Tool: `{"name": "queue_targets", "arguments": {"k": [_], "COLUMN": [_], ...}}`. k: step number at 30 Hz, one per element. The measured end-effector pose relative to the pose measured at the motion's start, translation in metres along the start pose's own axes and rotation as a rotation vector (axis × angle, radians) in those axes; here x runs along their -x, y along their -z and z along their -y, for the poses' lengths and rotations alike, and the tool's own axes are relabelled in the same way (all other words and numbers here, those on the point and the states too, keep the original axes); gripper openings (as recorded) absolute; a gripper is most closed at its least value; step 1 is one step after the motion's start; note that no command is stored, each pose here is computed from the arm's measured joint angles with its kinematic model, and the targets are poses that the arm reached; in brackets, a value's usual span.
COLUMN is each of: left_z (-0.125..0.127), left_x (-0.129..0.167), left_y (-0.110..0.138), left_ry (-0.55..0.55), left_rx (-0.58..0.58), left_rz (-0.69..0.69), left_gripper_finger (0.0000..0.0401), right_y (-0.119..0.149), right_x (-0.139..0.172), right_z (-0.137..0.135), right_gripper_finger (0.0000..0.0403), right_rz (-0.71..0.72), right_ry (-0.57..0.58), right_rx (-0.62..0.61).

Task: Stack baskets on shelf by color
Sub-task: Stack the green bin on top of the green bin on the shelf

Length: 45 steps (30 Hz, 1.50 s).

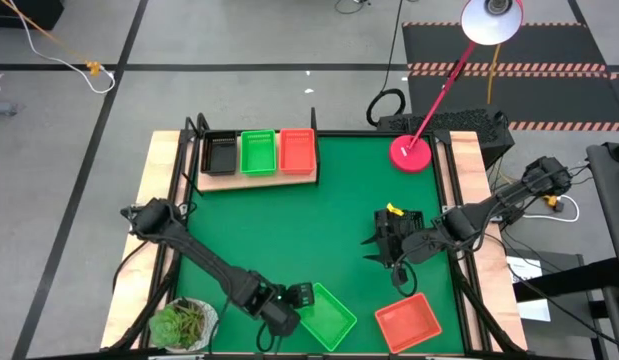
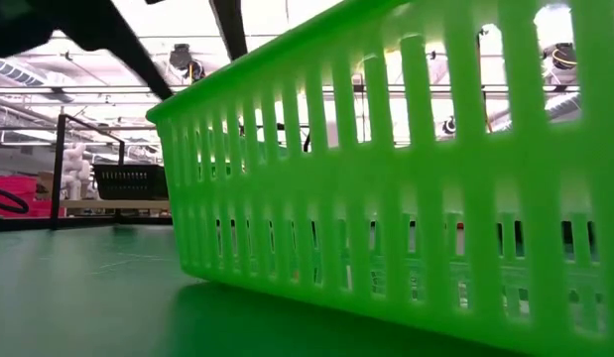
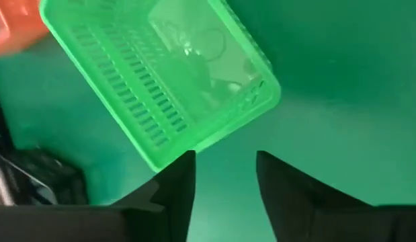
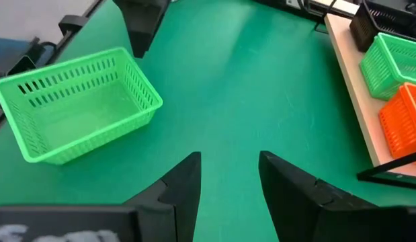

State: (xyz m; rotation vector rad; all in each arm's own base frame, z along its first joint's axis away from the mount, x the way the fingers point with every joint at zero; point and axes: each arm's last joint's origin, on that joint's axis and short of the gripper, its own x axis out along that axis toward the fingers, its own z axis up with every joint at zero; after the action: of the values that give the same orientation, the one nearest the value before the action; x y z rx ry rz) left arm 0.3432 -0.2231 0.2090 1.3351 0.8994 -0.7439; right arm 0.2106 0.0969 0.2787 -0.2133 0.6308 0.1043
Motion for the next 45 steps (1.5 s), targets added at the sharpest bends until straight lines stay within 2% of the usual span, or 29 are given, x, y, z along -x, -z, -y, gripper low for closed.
{"name": "queue_targets", "arguments": {"k": [5,9,18,22,28,35,40,42,45], "left_z": [-0.006,-0.011,-0.018,-0.017,-0.019,-0.021,-0.017,-0.015,-0.017], "left_x": [-0.003,-0.010,-0.022,-0.034,-0.038,-0.026,-0.024,-0.023,-0.023], "left_y": [0.007,0.013,0.015,0.021,0.020,0.019,0.019,0.020,0.021], "left_ry": [-0.006,0.044,0.025,0.067,0.048,0.018,0.050,0.047,0.000], "left_rx": [-0.084,-0.116,-0.230,-0.246,-0.240,-0.120,-0.040,0.028,0.214], "left_rz": [-0.002,0.060,0.121,0.109,0.116,0.101,0.081,0.042,-0.004], "left_gripper_finger": [0.0117,0.0096,0.0093,0.0092,0.0092,0.0092,0.0092,0.0092,0.0092], "right_y": [0.000,-0.001,-0.004,-0.005,-0.005,-0.004,-0.004,-0.005,-0.005], "right_x": [0.000,0.000,0.000,0.000,0.000,0.000,0.000,0.000,0.000], "right_z": [0.000,0.000,0.000,0.000,0.000,0.000,0.000,0.000,0.001], "right_gripper_finger": [0.0144,0.0144,0.0144,0.0144,0.0144,0.0144,0.0144,0.0144,0.0144], "right_rz": [0.000,0.006,0.037,0.047,0.047,0.043,0.043,0.043,0.043], "right_ry": [0.000,-0.001,-0.002,-0.002,-0.001,-0.001,-0.001,-0.002,0.017], "right_rx": [0.000,-0.003,0.030,0.044,0.056,0.057,0.058,0.047,0.017]}}
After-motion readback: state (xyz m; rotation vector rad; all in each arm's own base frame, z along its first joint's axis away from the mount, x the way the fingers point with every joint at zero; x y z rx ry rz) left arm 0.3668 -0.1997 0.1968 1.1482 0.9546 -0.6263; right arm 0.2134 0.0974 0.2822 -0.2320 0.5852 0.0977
